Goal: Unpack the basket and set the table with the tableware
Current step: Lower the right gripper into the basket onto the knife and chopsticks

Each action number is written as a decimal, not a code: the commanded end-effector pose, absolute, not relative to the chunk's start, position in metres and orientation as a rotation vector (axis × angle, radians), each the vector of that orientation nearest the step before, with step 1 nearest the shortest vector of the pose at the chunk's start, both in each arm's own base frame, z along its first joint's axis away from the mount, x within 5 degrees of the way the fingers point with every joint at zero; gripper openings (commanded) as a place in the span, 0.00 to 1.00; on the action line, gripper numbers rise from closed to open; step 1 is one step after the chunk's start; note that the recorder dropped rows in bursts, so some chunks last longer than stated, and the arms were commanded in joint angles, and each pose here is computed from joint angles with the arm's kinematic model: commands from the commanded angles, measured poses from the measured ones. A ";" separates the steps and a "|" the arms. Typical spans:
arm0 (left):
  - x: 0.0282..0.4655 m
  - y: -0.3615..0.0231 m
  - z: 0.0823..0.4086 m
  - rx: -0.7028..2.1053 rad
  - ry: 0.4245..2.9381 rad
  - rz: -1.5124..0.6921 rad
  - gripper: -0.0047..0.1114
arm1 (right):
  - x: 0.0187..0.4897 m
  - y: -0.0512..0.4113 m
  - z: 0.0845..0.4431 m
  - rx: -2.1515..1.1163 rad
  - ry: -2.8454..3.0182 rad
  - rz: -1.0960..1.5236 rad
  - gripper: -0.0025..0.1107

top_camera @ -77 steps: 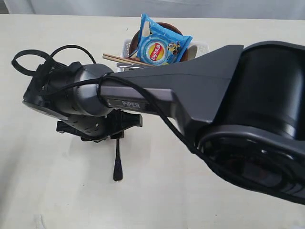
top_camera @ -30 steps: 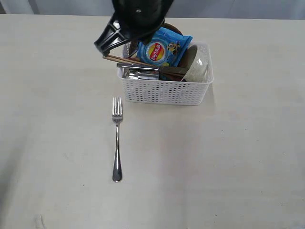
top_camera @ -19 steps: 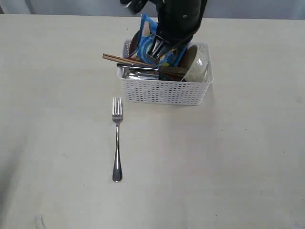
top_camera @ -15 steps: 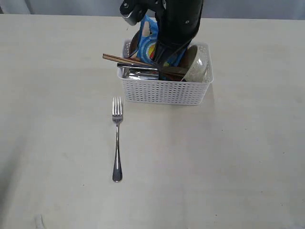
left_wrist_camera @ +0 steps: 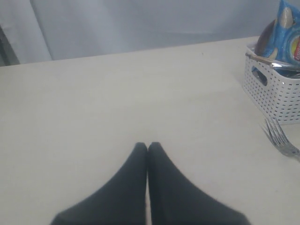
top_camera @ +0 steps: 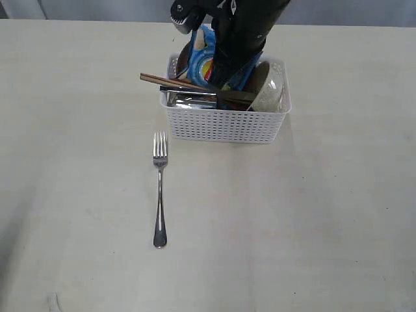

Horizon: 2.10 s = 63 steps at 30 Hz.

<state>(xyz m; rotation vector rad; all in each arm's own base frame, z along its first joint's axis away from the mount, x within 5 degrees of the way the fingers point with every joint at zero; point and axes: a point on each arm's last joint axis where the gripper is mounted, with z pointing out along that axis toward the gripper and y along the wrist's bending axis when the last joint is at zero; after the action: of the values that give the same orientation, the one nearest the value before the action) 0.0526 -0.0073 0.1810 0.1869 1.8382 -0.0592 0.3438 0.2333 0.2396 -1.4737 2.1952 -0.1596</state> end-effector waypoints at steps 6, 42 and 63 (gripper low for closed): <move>0.053 -0.007 0.181 0.180 1.835 -0.064 0.04 | 0.350 0.246 0.209 -1.525 2.190 -0.032 0.02; 0.053 -0.007 0.181 0.180 1.835 -0.064 0.04 | 0.355 0.256 0.199 -1.598 2.058 0.009 0.38; 0.053 -0.007 0.181 0.180 1.835 -0.064 0.04 | 0.352 0.257 0.197 -1.640 2.058 0.040 0.38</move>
<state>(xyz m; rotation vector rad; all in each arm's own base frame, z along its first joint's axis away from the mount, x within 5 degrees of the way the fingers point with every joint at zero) 0.0526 -0.0074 0.1810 0.1857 1.8384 -0.0611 0.3505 0.2584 0.1973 -1.6406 2.0605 0.0401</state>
